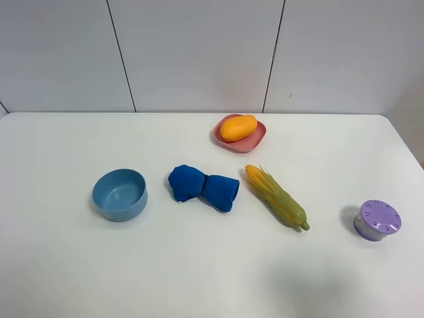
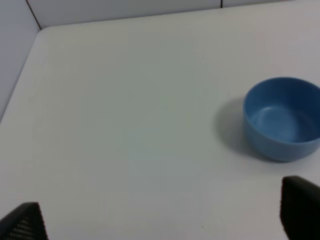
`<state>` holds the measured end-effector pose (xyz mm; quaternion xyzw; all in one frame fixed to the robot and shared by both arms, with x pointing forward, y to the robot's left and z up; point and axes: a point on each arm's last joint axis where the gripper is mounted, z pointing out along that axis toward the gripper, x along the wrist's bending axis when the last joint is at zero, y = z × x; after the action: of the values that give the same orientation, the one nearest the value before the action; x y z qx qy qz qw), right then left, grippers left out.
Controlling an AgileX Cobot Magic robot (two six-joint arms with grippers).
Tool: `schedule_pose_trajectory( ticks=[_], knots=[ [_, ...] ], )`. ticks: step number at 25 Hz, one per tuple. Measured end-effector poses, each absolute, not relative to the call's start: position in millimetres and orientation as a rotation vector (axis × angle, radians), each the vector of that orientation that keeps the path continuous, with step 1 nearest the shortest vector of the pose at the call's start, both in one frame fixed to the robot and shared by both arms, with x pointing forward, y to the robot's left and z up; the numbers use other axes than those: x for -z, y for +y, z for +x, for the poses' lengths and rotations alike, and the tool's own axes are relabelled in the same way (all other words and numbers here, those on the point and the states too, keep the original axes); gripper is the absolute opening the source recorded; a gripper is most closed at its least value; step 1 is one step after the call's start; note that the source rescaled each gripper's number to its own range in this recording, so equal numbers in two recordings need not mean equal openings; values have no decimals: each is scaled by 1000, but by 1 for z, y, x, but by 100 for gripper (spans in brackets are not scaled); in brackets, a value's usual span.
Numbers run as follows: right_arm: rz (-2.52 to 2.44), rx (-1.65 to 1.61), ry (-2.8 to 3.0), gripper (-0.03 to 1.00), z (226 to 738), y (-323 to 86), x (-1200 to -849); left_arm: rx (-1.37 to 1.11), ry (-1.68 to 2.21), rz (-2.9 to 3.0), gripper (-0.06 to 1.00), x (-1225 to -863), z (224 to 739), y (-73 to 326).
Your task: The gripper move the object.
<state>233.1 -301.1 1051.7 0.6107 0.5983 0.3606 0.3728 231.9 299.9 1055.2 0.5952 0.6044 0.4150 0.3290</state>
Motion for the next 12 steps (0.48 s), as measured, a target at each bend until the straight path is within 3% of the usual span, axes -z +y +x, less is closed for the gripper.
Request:
schedule_pose_trajectory(
  ticks=[12],
  knots=[
    [1565,-924,1533,100,233,-301,-1052,-1085,1581,1558,82,-1055,232,300]
  ],
)
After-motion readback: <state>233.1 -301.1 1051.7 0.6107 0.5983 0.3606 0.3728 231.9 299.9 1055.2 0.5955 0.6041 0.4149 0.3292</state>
